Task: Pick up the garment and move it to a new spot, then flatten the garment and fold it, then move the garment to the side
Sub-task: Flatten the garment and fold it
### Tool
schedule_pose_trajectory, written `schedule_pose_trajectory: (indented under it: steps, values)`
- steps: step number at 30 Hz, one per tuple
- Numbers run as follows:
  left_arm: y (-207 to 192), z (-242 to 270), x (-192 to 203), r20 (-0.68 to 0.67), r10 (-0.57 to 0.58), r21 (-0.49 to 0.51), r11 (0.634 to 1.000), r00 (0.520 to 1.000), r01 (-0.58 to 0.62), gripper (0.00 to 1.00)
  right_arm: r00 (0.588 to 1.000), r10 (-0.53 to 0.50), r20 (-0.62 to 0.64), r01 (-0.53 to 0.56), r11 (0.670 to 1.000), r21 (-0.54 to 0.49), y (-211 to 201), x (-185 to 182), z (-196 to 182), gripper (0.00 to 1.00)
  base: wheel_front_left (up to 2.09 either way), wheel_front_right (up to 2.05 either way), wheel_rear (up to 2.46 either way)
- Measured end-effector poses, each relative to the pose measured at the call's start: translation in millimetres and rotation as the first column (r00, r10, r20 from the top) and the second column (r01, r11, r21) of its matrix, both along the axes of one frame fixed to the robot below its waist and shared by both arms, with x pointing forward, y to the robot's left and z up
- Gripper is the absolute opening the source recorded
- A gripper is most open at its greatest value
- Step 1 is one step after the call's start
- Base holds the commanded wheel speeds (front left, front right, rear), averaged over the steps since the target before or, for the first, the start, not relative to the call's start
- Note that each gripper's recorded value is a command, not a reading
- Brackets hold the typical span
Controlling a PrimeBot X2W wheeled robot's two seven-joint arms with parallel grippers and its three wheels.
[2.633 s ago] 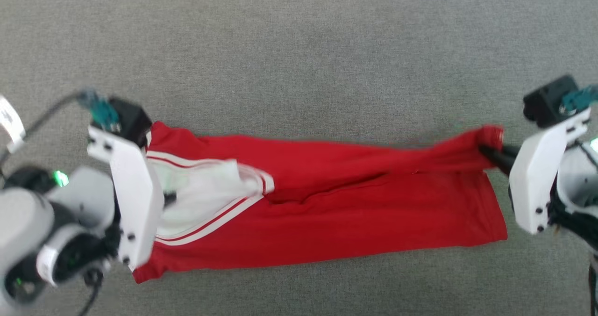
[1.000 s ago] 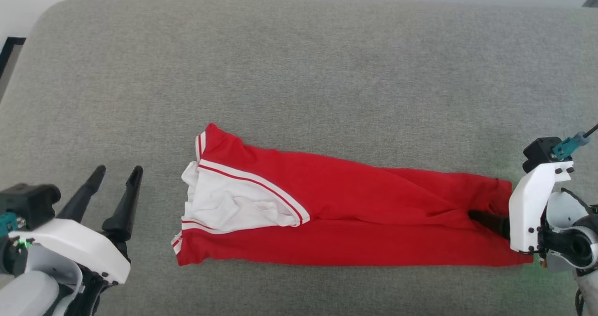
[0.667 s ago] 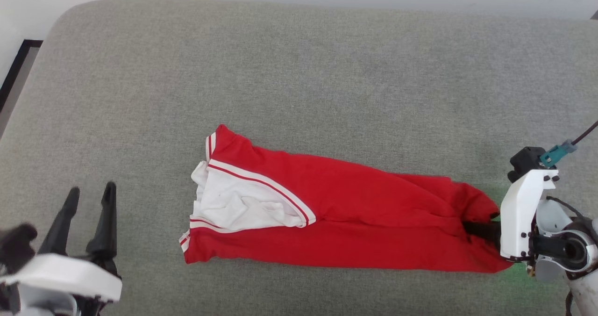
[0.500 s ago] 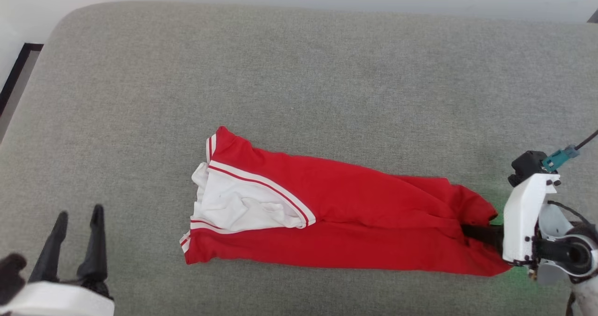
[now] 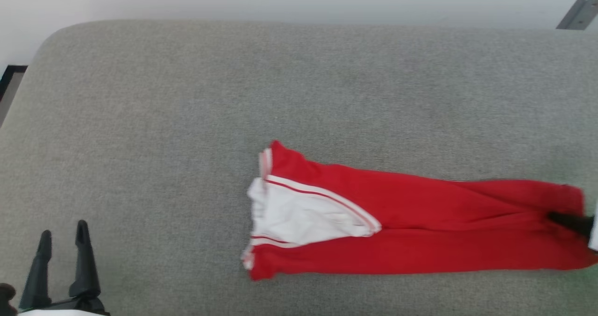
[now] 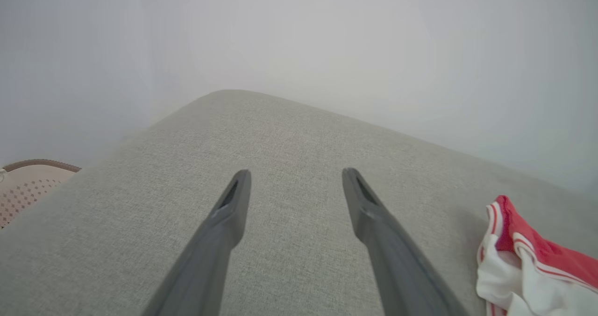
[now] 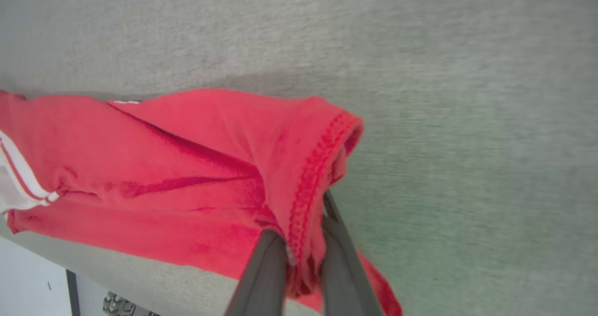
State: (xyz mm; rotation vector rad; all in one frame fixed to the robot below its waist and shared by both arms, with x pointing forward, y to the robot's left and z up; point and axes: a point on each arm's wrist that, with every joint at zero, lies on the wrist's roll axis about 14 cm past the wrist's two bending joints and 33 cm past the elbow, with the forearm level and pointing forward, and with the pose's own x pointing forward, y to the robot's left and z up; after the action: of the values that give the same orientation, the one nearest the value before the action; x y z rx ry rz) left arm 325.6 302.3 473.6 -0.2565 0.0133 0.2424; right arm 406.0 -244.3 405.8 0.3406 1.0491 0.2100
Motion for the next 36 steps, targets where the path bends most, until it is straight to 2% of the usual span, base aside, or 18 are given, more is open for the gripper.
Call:
schedule_pose_trajectory:
  steps: [7, 12, 18, 22, 30, 36]
  values:
    - [-21.7, 10.0, 11.8, 0.042, -0.066, -0.004, 0.998, 0.997, 0.066, 1.00, 0.990, -0.134, 0.048, 0.139, 0.980, -0.142, -68.9, -0.4, 16.9, 0.00, 0.00, 0.00, 0.00]
    - [-28.1, 13.2, 14.0, 0.056, -0.083, -0.010, 0.996, 0.995, 0.083, 1.00, 0.989, -0.135, 0.059, 0.143, 0.978, -0.154, -71.5, 0.7, 25.3, 0.00, 0.00, 0.00, 0.00]
    - [-26.8, 17.9, 11.0, 0.075, -0.073, -0.024, 0.997, 0.995, 0.075, 1.00, 0.993, 0.001, 0.121, 0.004, 0.999, -0.040, -13.5, 6.0, 46.1, 0.00, 0.00, 0.00, 0.00]
    - [-25.3, 17.9, 6.1, 0.075, -0.065, -0.031, 0.997, 0.995, 0.067, 1.00, 0.977, 0.116, 0.181, -0.125, 0.991, 0.041, 40.6, 4.5, 58.9, 0.00, 0.00, 0.00, 0.00]
    - [-25.5, 20.8, -0.8, 0.087, -0.054, -0.045, 0.997, 0.995, 0.059, 1.00, 0.914, 0.333, 0.231, -0.365, 0.924, 0.113, 142.1, -4.4, 63.4, 0.00, 0.00, 0.00, 0.00]
    - [-27.0, 21.1, -9.2, 0.090, -0.049, -0.057, 0.997, 0.995, 0.055, 1.00, 0.870, 0.428, 0.245, -0.470, 0.871, 0.145, 202.0, -4.2, 56.6, 0.00, 0.00, 0.00, 0.00]
